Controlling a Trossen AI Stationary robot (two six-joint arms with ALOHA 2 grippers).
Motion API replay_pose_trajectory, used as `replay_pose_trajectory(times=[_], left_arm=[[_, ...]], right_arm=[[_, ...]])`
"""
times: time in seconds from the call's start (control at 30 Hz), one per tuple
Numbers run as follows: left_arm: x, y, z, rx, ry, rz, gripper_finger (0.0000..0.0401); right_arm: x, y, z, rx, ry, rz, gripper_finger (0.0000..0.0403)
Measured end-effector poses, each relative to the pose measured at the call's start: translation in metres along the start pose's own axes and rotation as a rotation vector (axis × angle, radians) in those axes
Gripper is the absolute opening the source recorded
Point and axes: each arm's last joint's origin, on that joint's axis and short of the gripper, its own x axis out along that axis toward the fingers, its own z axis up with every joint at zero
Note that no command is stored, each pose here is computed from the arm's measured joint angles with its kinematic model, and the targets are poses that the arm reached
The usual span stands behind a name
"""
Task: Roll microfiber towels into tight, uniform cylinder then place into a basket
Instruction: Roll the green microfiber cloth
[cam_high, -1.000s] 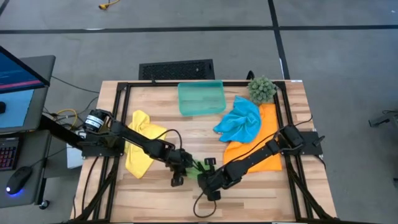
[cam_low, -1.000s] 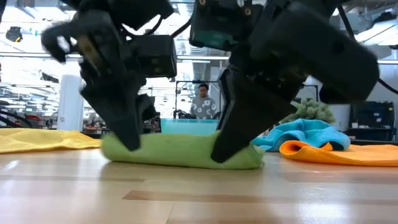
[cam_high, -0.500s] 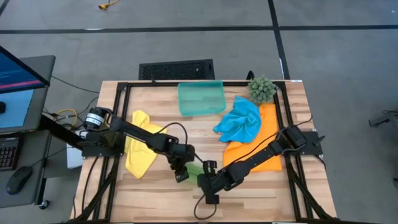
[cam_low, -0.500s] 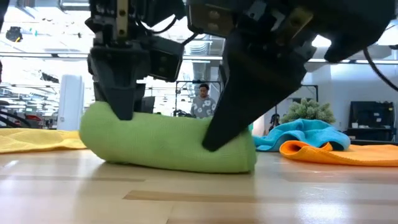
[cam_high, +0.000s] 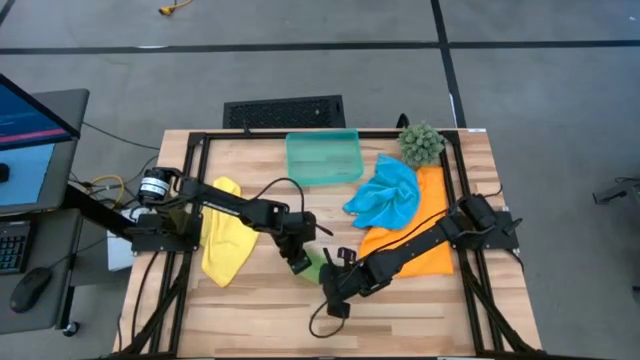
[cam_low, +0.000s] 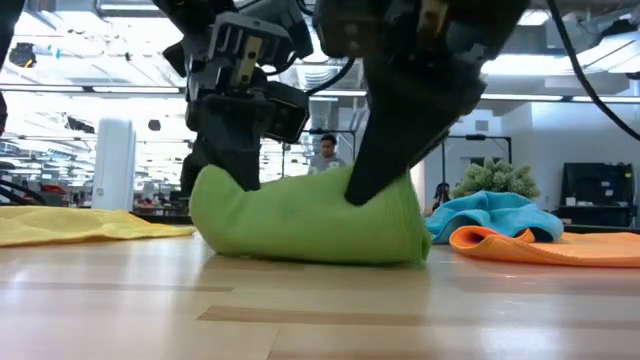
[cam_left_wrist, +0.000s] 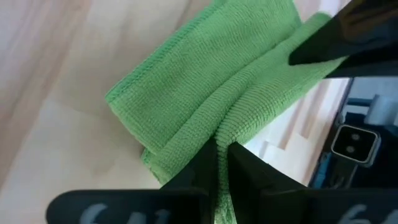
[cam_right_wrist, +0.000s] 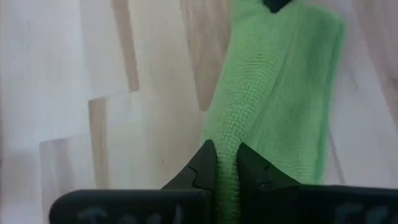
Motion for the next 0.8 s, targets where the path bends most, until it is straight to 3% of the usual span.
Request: replay_pose_trajectory(times=[0.2,0.4,0.8], left_arm=[[0.015,0.015,0.007,-0.041,0.036,0.019,0.0016],[0.044,0.032,0.017,-0.084,0.143,-0.134,0.0016],[0.048,0.034,0.018,-0.100,0.141,-0.135,0.0025]], right_arm=[[0.003,-0.004,0.000,0.036,0.020,0.005,0.0043],[0.006,-0.003,-0.004,0.053,0.064,0.011,0.0043],[0.023,-0.004,-0.010,0.023,0.101,-0.020,0.0056]])
